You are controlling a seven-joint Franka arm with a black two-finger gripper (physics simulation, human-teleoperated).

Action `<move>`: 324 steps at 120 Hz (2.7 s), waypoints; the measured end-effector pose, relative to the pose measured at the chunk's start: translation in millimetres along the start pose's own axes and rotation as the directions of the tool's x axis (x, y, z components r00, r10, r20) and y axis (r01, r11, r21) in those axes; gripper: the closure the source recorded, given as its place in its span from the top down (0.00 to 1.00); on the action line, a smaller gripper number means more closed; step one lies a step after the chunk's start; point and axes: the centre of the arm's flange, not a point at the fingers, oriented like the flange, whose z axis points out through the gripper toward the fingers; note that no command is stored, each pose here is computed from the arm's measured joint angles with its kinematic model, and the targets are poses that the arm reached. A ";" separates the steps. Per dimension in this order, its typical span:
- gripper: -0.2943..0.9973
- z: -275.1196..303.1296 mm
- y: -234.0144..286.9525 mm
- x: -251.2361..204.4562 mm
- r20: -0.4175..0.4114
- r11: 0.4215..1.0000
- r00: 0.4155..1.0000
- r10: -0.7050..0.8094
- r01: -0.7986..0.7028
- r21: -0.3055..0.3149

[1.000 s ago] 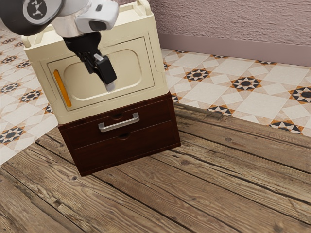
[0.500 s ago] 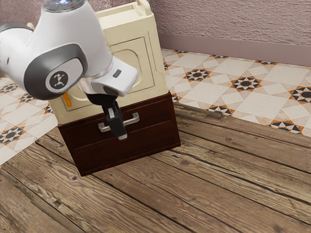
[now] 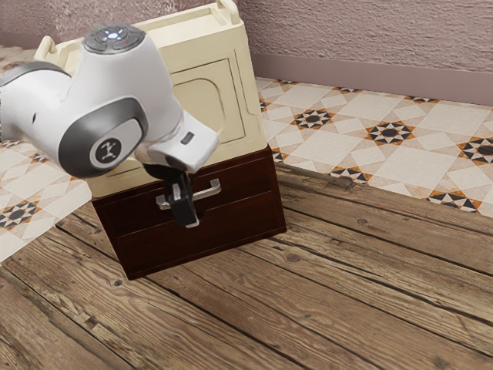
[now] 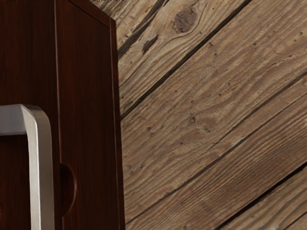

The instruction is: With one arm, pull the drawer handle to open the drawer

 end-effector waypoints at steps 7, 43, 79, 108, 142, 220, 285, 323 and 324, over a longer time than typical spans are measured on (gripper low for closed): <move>0.76 2.3 -0.7 1.8 -0.001 1.000 1.000 0.009 -0.009 0.005; 0.68 16.9 -19.9 5.4 -0.025 0.997 0.999 0.028 -0.026 0.070; 0.60 31.1 -32.6 -2.4 -0.029 0.996 0.999 0.020 -0.017 0.086; 0.58 45.6 -28.7 0.6 -0.018 0.997 0.999 0.033 -0.031 0.075; 0.57 53.3 -31.2 -1.0 -0.011 0.997 1.000 0.029 -0.029 0.071; 0.27 57.7 -31.1 -0.4 -0.016 0.999 1.000 0.012 -0.011 0.048; 0.16 45.6 0.4 -8.2 -0.034 1.000 0.999 0.016 -0.015 0.026; 0.16 34.8 28.7 -7.9 -0.038 1.000 0.999 0.009 -0.008 0.013; 0.16 34.5 29.3 -7.9 -0.038 1.000 0.999 0.009 -0.008 0.013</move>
